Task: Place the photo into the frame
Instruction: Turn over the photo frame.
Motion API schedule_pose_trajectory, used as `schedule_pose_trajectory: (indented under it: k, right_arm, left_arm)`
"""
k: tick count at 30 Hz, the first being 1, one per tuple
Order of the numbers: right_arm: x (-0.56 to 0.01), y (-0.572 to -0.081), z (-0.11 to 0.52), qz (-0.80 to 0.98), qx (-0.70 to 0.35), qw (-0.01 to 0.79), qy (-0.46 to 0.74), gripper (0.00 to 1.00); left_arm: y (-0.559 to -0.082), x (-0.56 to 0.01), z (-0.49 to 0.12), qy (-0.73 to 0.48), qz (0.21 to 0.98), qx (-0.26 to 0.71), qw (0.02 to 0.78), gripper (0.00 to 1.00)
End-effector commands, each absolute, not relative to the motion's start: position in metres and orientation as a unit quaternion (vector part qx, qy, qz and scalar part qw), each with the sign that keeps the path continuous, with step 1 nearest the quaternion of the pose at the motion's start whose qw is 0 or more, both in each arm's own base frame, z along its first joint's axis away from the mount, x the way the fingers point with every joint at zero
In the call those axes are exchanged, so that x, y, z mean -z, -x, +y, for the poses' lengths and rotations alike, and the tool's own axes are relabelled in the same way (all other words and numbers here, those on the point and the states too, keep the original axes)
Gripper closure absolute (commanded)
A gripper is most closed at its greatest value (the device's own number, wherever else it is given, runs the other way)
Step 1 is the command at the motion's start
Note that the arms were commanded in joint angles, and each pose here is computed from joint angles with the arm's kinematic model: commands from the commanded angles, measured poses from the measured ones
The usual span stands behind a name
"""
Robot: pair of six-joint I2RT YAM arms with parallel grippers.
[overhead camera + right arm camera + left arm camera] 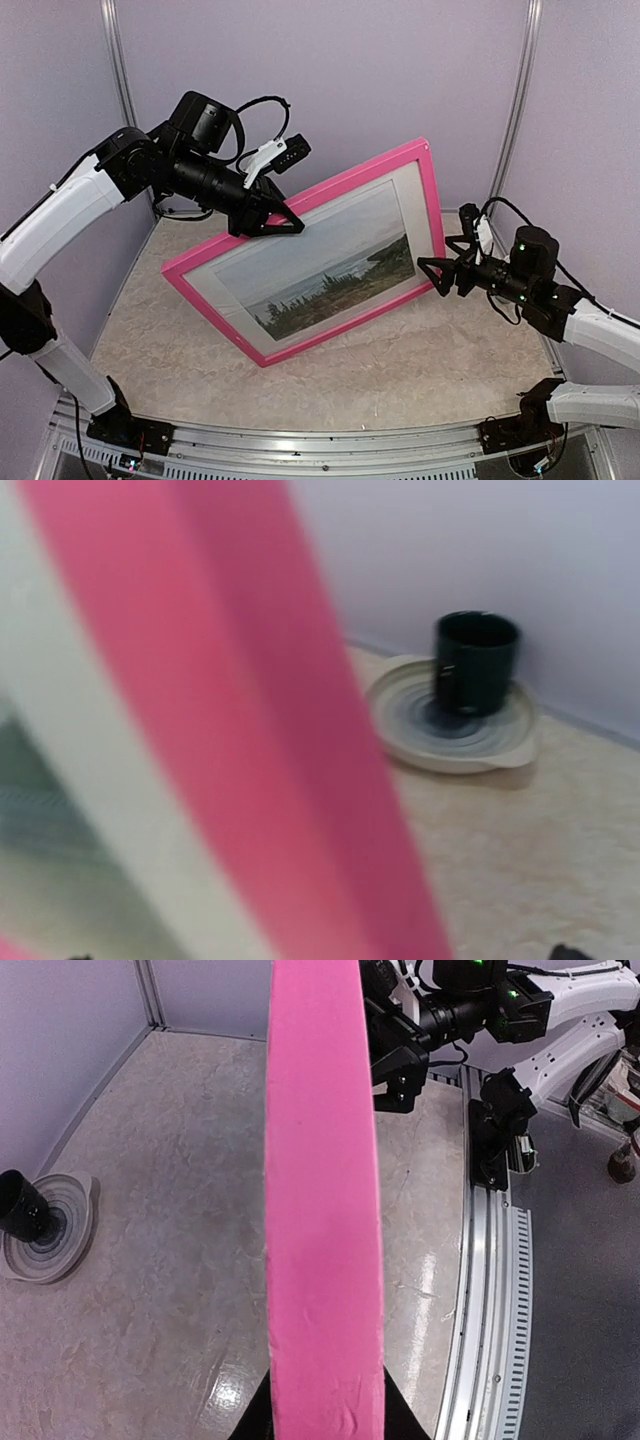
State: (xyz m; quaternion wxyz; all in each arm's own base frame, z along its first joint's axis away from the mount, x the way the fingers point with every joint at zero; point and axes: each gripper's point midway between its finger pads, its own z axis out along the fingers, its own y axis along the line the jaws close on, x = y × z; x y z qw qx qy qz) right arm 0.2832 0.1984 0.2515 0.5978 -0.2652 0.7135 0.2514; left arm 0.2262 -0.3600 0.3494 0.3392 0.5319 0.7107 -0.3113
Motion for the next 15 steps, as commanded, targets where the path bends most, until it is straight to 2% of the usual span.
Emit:
schedule_pose_trajectory:
  k: [1,6,15]
  right_arm:
    - [-0.266,-0.302,0.185,0.693,-0.221,0.647,0.229,0.01]
    - [-0.256,-0.305,0.195,0.7,-0.241,0.626,0.243,0.02]
    - [-0.229,-0.289,0.208,0.701,-0.286,0.595,0.269,0.04]
  left_arm:
    - [-0.229,-0.262,-0.382,-0.552,0.743,0.311,0.215,0.97]
    - [-0.248,-0.249,-0.394,-0.552,0.752,0.292,0.213,0.97]
    - [-0.27,-0.257,-0.414,-0.546,0.748,0.29,0.242,0.92]
